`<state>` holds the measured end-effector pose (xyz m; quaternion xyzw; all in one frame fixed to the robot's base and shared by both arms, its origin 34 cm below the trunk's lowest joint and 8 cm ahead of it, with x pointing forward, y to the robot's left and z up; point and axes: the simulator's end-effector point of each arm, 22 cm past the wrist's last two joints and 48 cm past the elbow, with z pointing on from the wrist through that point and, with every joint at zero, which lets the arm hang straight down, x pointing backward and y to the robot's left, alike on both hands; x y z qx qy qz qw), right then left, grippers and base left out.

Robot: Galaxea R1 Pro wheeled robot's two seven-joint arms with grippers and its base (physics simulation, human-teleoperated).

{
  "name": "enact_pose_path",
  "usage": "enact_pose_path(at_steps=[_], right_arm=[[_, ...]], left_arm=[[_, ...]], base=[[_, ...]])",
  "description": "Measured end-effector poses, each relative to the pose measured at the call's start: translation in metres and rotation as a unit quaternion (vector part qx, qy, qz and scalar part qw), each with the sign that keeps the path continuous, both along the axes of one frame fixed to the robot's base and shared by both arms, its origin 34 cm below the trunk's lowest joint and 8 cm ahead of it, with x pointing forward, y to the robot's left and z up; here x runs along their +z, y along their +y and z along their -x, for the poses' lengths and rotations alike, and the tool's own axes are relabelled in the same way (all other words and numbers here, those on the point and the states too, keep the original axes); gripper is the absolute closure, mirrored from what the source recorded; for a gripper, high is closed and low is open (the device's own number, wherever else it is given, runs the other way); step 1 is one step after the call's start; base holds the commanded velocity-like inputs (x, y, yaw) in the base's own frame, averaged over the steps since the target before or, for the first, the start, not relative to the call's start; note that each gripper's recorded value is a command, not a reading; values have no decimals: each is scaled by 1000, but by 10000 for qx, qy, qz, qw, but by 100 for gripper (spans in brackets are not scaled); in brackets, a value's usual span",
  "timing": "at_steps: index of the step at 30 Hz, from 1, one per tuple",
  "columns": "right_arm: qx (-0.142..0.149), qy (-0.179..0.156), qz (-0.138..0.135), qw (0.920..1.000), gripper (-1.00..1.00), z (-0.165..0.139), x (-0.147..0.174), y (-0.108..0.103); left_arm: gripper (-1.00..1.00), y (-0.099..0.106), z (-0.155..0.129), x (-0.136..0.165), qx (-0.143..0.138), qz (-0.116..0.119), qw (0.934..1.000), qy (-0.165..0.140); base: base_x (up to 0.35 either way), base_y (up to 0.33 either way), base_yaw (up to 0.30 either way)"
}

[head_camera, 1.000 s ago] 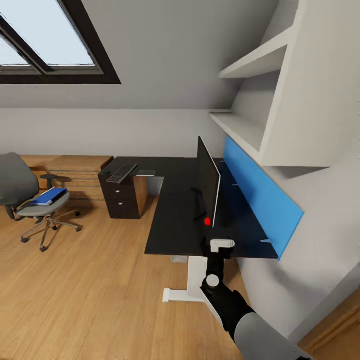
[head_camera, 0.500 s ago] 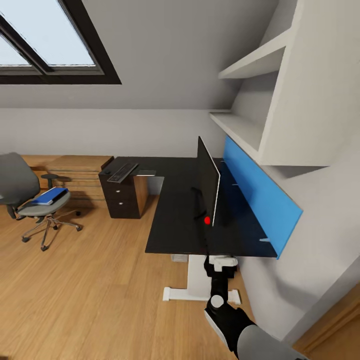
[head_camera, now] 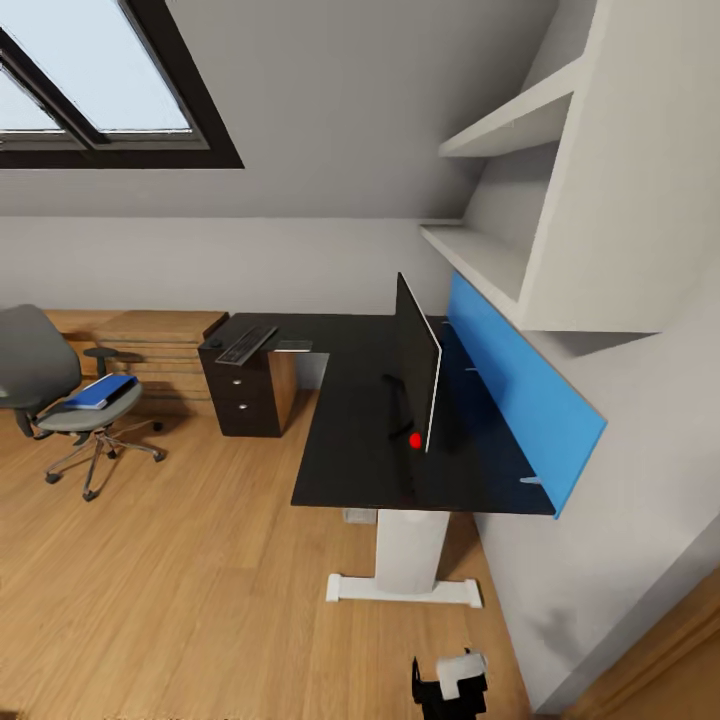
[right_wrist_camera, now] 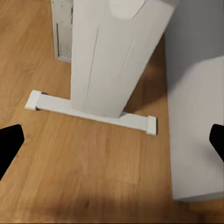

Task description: In the bedroom, organize the workspace by keeping the computer under the desk, ensuring the monitor is on the desk, placing the keyboard on the desk next to the monitor, placing the mouse on the desk next to the keyboard, moving the folder from the swivel chair onto the desk next to the mouse, stacking the notebook on top of the folder with the pen on top of the notebook, and positioning the swivel chair next to the desk.

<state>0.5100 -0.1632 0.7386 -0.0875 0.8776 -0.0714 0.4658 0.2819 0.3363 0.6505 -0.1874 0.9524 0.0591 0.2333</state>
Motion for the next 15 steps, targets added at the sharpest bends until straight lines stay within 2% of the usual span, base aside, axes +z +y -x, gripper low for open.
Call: enact_pose_path(at_steps=[2,3,5,6,7,11,15], right_arm=[[28,76,-132,9999,-100,5,-4,3],[-236,186,-323,9990,-100,11,-9,-2],[-363,236,-386,9983,-100,14,-12,-5],[-427,252,-445,9978,-100,15,-13,-6],[-349,274,-544,9975,-100,15,-14,-1],[-334,275,-568,9974,-100,15,-14,0],[-329,273,-573,9974,-100,15,-14,1]], left_arm=[[-100,0,1,0,-2,4,10000,8],[-100,-1,1,0,-6,10,10000,9],[-100,-1,4,-2,-12,10,10000,46],[-100,-13,12,-5,-14,97,9999,135],[-100,-38,19,-10,-132,221,9994,229],[-100,-41,25,-12,-192,220,9991,304],[-100,-43,27,-12,-222,222,9990,324]], base=[[98,144,177],[157,255,205],[162,286,122],[117,313,5],[115,314,4],[112,315,19],[115,315,214]])
